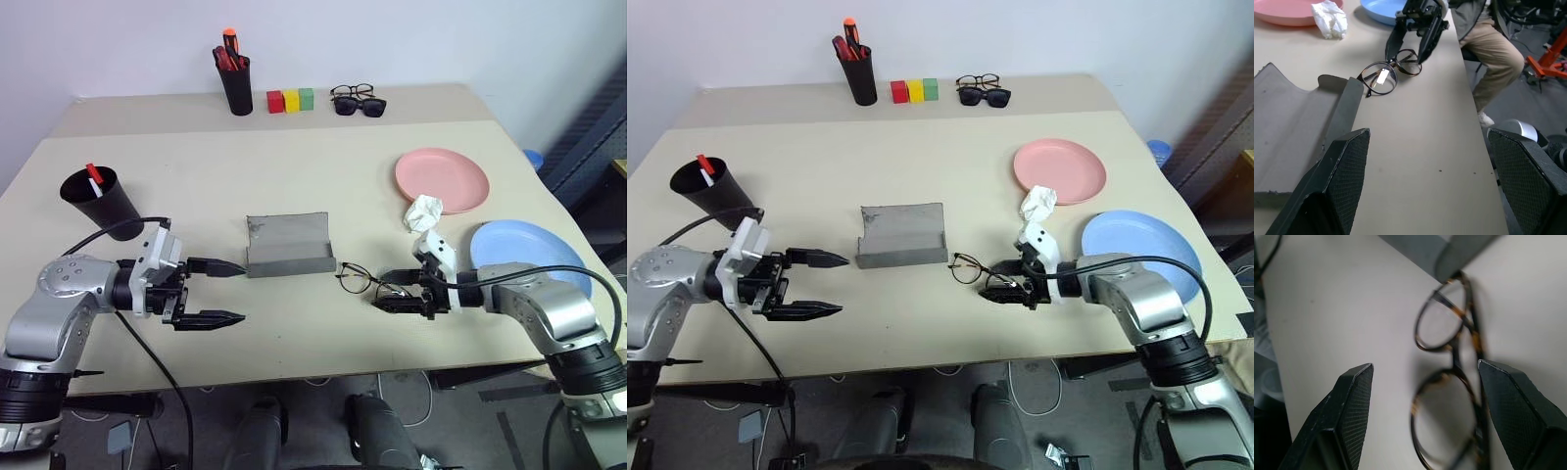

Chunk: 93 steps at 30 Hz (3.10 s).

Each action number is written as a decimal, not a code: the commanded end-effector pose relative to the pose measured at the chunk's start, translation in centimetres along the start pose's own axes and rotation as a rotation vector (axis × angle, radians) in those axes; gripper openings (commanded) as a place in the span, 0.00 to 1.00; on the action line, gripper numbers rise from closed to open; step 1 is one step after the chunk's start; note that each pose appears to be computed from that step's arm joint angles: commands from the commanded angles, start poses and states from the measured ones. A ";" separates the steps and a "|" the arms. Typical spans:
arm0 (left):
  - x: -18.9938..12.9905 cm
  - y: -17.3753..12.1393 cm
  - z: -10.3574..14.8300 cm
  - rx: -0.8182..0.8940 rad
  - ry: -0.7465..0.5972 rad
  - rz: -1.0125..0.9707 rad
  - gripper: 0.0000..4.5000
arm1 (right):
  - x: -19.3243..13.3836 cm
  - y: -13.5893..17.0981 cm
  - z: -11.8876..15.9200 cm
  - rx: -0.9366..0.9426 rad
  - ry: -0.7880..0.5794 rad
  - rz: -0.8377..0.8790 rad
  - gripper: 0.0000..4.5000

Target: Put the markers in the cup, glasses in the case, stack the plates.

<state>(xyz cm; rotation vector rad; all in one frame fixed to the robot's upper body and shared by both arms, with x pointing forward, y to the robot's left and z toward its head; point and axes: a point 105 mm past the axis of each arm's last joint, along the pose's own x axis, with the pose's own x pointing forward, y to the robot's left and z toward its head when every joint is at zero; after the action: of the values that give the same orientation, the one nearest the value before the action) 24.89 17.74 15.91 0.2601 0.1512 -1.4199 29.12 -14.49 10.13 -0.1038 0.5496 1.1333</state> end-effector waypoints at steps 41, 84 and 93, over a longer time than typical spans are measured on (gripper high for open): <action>-0.4 -0.6 1.1 0.027 -0.032 0.077 0.88 | 0.3 0.7 1.3 -0.067 0.019 0.061 0.98; -2.4 -1.1 -0.7 0.003 0.011 0.205 0.88 | 4.3 -1.9 12.1 -0.500 -0.312 0.064 0.01; -3.4 -1.7 -0.9 0.016 0.040 0.246 0.88 | 8.6 -2.1 12.8 -0.572 -0.347 0.087 0.01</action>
<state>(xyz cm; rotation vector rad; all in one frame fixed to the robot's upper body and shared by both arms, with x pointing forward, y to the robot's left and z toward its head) 22.85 20.93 14.54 0.2541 0.1705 -1.1774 38.19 -4.22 15.45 -0.3538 -0.0278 1.3186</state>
